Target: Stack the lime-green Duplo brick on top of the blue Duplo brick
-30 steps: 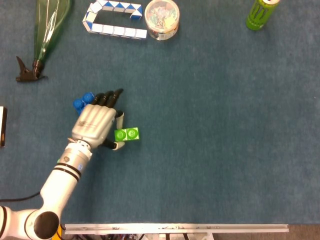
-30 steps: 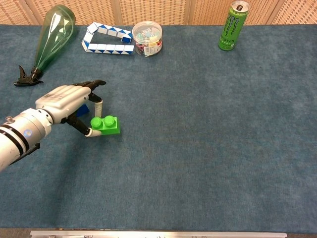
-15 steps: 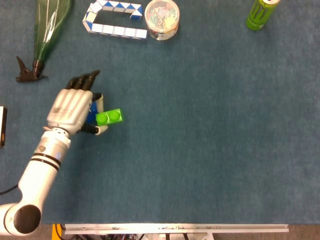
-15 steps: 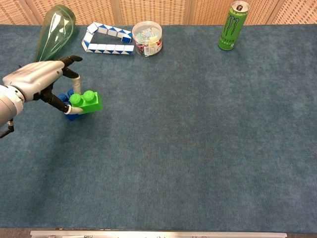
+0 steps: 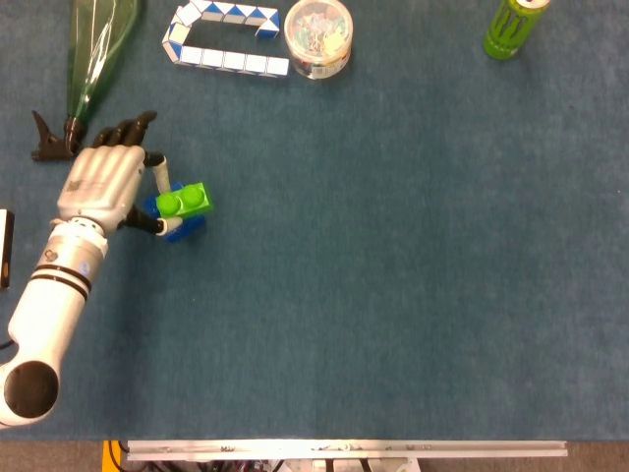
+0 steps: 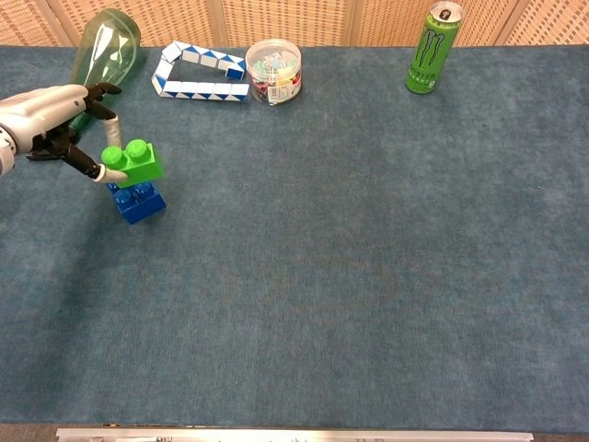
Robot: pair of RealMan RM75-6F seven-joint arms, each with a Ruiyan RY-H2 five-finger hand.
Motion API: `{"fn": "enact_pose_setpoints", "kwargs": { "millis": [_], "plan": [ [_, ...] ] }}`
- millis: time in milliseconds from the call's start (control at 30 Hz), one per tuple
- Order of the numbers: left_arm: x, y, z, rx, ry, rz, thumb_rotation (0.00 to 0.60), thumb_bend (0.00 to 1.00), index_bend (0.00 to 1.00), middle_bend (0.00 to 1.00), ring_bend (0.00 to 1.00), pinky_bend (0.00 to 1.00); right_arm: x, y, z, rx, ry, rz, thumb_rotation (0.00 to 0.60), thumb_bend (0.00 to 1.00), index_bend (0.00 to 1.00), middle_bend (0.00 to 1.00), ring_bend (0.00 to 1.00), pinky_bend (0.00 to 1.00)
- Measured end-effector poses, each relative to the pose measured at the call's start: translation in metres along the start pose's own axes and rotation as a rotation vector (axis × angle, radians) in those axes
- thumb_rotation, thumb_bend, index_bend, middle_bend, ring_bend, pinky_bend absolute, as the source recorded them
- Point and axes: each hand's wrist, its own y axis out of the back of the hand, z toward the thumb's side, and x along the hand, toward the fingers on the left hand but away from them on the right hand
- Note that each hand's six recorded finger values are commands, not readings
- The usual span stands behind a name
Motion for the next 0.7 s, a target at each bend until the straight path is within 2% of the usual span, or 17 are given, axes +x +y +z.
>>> {"fn": "enact_pose_setpoints", "kwargs": {
  "millis": [233,700],
  "plan": [
    [0.009,0.005,-0.016,-0.019,0.048,-0.005,0.600,0.17,0.57,0.00,0.00,0.07,-0.002,-0.002,0.001,0.006,-0.001,0.007,0.600,0.07,0.54,0.39,0.30,0.30],
    [0.015,0.007,-0.024,-0.027,0.074,-0.001,0.600,0.17,0.58,0.00,0.00,0.07,-0.002,-0.002,0.001,0.007,-0.001,0.007,0.600,0.07,0.54,0.39,0.30,0.30]
  ]
}}
